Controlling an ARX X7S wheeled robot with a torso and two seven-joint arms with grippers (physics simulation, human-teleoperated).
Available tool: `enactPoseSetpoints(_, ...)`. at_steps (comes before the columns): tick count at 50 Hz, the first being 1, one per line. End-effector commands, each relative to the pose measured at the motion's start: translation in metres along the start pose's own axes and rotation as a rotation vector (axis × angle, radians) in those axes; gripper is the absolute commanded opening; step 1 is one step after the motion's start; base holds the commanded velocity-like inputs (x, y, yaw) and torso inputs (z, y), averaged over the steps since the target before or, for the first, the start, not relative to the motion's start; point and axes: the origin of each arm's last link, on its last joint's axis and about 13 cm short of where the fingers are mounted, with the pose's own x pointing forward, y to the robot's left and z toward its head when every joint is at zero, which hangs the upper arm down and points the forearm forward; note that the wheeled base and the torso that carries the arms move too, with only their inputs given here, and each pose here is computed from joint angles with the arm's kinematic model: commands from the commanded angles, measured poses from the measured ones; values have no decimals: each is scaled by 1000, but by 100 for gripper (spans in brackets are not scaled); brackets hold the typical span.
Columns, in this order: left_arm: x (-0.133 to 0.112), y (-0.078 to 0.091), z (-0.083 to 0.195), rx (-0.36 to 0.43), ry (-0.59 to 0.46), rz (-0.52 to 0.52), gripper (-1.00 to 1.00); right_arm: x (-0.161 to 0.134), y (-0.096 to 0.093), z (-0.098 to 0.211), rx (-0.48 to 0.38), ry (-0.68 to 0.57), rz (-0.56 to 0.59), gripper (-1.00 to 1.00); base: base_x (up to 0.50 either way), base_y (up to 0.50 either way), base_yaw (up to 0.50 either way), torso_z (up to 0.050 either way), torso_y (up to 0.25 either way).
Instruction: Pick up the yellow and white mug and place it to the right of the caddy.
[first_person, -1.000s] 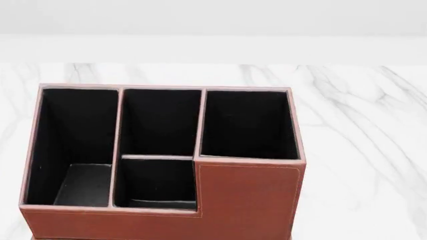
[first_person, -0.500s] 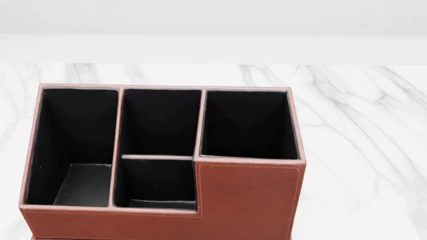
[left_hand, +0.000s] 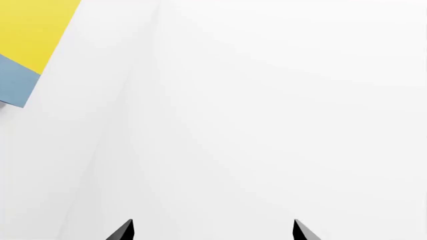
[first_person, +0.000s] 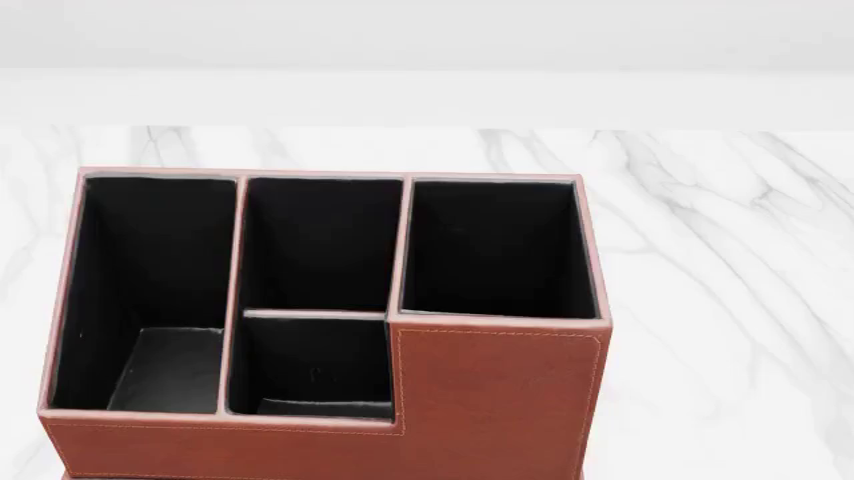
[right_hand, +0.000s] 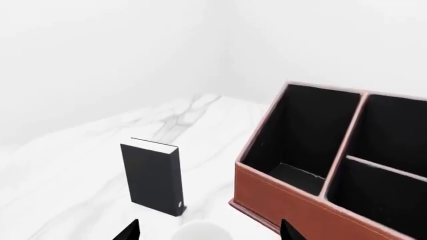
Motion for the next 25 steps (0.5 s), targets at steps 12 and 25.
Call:
enactPoseSetpoints(12,1,0,0,0,0,0,100,4,0,-12,31,9,3,100,0,0,0,0,0)
enactPoseSetpoints(25,0,0,0,0,-3,-1,100,7,-2,-24,55,59,43,100,0,0,0,0,0)
